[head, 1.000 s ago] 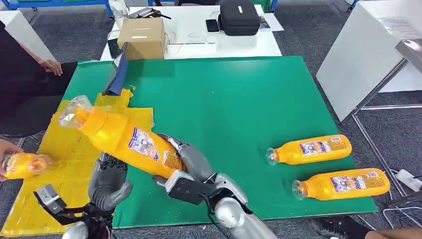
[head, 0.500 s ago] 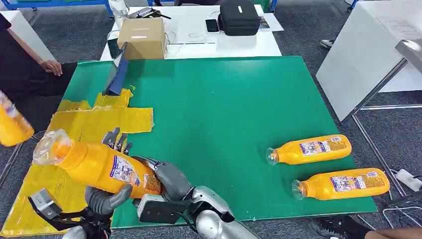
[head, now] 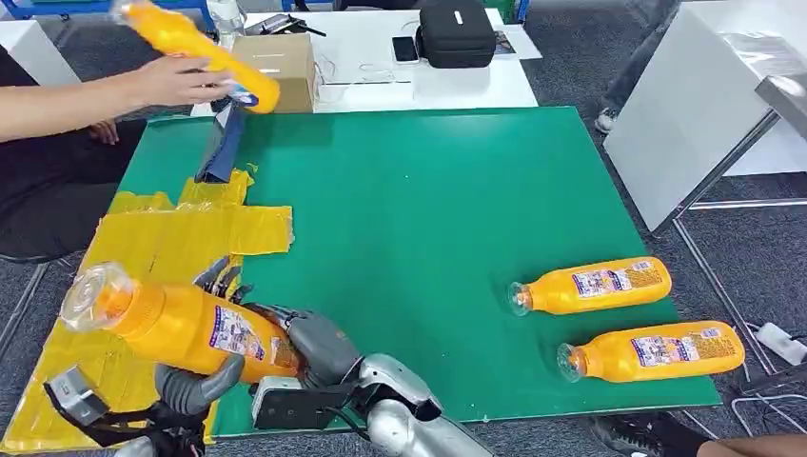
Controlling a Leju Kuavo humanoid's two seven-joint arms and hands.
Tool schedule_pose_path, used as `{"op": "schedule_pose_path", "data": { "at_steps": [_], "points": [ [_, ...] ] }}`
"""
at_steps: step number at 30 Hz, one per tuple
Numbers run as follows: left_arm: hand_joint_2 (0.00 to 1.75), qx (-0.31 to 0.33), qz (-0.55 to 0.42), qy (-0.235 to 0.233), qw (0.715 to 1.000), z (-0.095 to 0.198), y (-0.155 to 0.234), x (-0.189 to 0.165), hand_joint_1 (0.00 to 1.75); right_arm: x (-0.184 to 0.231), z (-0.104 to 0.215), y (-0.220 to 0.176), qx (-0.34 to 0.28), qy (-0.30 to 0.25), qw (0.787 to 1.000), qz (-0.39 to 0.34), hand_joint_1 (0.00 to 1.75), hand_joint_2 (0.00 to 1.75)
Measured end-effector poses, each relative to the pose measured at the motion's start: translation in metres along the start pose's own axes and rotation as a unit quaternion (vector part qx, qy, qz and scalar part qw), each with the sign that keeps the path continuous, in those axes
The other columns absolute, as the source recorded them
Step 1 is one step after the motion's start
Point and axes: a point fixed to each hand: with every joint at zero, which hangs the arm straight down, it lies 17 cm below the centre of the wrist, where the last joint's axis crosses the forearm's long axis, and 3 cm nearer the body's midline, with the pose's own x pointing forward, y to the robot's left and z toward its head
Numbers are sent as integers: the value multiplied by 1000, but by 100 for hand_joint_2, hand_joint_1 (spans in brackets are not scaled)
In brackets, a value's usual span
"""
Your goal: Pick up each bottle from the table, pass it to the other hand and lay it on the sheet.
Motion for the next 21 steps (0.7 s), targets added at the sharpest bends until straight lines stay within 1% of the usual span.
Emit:
{"op": "schedule_pose_path", "data": {
  "at_steps": [6, 17, 18, 21],
  "points": [
    [175, -11, 0, -2, 1000, 1, -4, 1, 175, -5, 0, 3, 5, 6, 1000, 3, 175, 175],
    [175, -21, -21, -4, 1000, 1, -7, -1, 175, -9, 1, -3, -9, 10, 1000, 8, 175, 175],
    [175, -25, -41, -4, 999, 1, -8, -2, 175, -12, 2, -16, -29, 14, 999, 14, 0, 175],
    [175, -23, -102, -7, 995, -1, -7, -3, 175, -12, 3, -31, -51, 20, 998, 21, 0, 175]
  ]
}}
